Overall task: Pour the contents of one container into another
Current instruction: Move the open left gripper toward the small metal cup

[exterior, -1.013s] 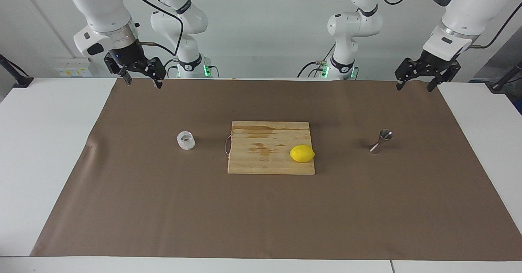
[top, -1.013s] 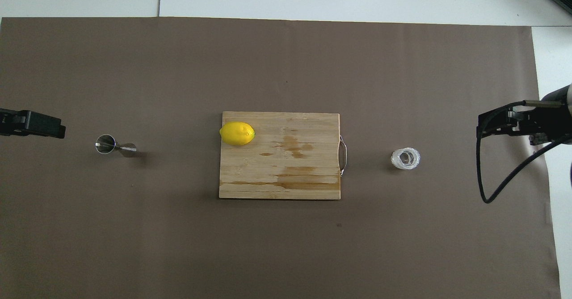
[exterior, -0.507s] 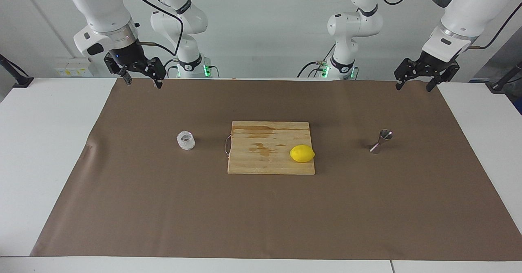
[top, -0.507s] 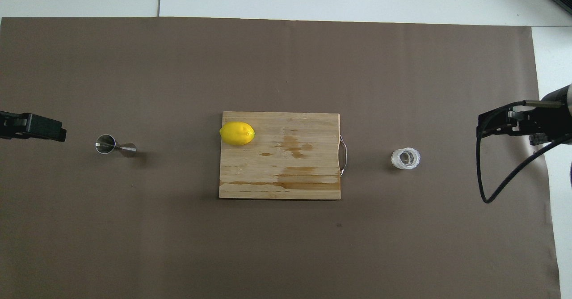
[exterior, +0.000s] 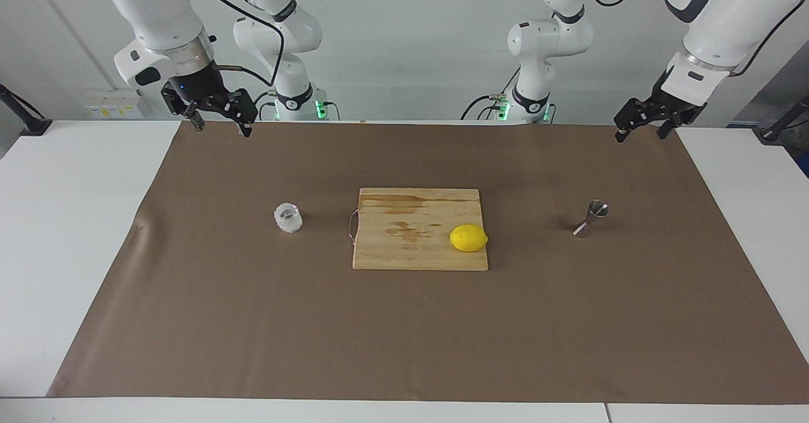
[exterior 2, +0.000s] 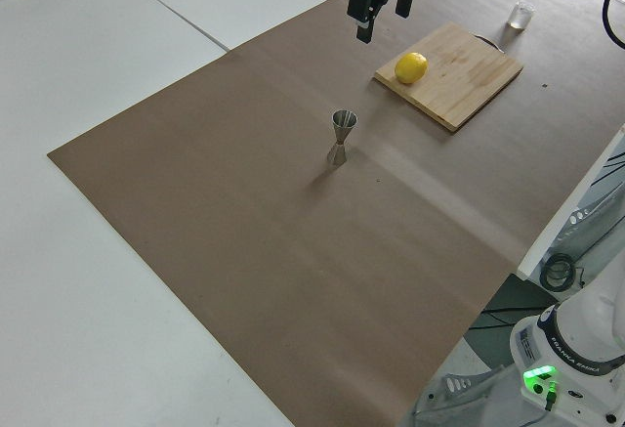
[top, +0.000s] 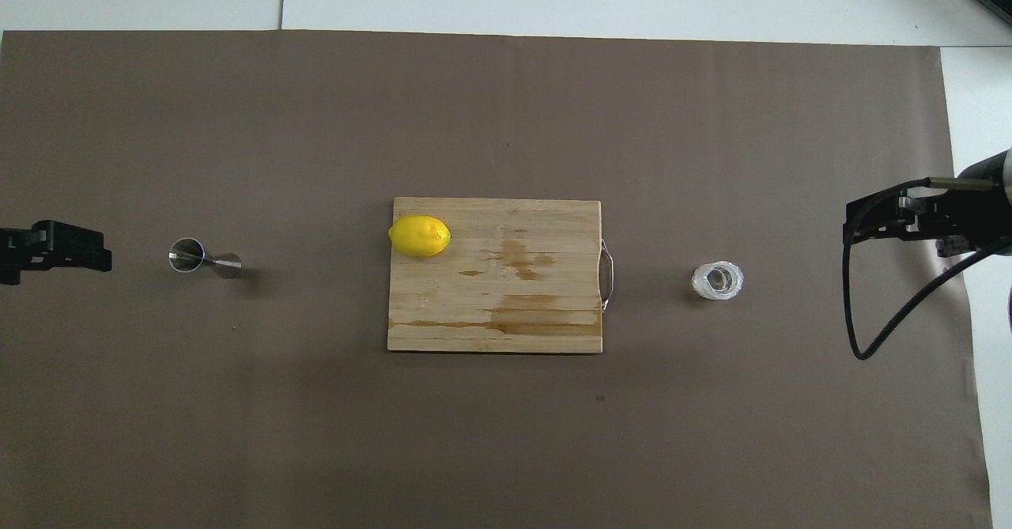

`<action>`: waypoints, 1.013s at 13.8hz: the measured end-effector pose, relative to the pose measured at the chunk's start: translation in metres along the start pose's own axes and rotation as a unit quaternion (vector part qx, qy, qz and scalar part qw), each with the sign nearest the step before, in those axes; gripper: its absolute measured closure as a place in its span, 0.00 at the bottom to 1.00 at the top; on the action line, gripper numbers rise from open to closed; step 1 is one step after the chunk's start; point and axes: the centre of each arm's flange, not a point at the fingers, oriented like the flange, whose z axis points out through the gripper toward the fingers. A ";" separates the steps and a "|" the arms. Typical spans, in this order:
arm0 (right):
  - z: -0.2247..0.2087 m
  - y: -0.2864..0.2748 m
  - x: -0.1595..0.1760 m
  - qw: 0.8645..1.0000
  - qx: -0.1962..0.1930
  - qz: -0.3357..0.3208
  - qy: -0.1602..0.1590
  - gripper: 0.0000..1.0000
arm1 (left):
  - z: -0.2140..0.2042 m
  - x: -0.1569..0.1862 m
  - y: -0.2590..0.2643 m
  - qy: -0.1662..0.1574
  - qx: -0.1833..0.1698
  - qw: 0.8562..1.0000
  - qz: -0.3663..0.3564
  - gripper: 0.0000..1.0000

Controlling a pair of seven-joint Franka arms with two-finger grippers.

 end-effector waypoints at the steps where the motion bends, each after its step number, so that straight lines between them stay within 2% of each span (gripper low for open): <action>1: 0.000 0.000 0.000 1.000 0.000 0.000 0.000 0.00 | 0.011 -0.005 -0.002 0.003 0.000 1.000 -0.030 0.00; 4: 0.000 0.000 0.000 1.000 0.000 0.000 0.000 0.00 | 0.034 -0.014 -0.011 0.002 -0.003 0.991 -0.133 0.00; 7: 0.000 0.000 0.000 1.000 0.000 0.000 0.000 0.00 | 0.051 -0.009 -0.013 -0.006 -0.017 0.970 -0.242 0.00; 10: 0.000 0.000 0.000 1.000 0.000 0.000 0.000 0.00 | 0.076 0.006 -0.019 -0.013 -0.035 0.937 -0.347 0.00; 14: 0.000 0.000 0.000 1.000 0.000 0.000 0.000 0.00 | 0.122 0.038 -0.030 -0.038 -0.092 0.875 -0.473 0.00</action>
